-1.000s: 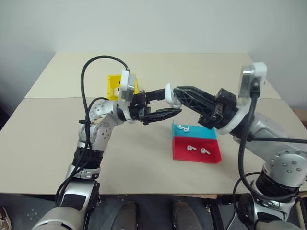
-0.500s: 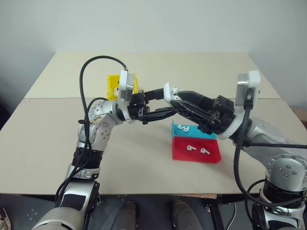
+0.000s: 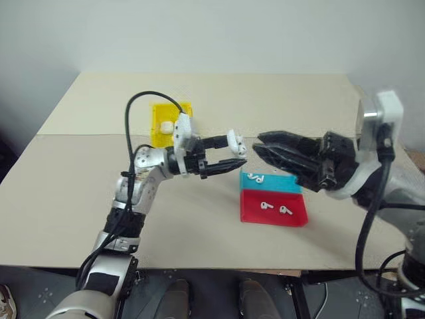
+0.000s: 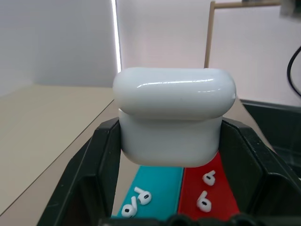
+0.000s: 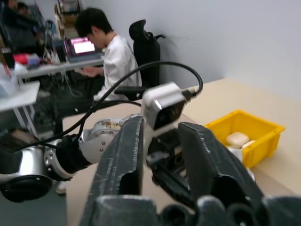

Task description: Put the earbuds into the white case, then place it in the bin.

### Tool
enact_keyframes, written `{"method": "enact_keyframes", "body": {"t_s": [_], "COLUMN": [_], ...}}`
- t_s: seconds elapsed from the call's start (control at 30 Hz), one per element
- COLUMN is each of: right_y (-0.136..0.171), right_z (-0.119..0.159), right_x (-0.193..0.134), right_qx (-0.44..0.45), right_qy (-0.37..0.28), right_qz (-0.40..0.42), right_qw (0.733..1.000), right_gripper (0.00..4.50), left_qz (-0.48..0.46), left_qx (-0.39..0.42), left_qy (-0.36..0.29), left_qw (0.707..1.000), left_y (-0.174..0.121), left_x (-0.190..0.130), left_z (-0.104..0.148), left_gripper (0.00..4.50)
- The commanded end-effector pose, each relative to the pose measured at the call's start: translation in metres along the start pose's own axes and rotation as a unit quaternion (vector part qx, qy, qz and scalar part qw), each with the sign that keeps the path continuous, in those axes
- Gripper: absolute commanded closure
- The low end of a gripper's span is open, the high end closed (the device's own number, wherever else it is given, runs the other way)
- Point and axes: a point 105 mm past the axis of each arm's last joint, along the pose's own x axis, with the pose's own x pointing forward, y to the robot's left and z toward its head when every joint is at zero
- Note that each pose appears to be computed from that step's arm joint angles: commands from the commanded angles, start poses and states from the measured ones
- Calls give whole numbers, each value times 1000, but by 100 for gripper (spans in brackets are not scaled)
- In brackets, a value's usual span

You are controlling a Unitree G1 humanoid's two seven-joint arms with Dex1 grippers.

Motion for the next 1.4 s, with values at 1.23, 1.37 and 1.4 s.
{"method": "enact_keyframes", "body": {"t_s": [1.23, 1.37, 1.4], "right_y": [-36, -35, -35], "right_z": [-62, -59, -59], "right_x": [6, 4, 3], "right_qx": [-64, -66, -68], "right_qy": [110, 105, 105], "right_qz": [-163, -165, -165], "right_qw": [978, 978, 978], "right_gripper": [446, 450, 450], "left_qz": [596, 589, 595], "left_qx": [67, 58, 57], "left_qy": [78, 88, 79], "left_qw": [797, 801, 798], "left_y": [153, 157, 159], "left_x": [-73, -70, -73], "left_z": [-10, -16, -14], "left_gripper": [171, 42, 5]}}
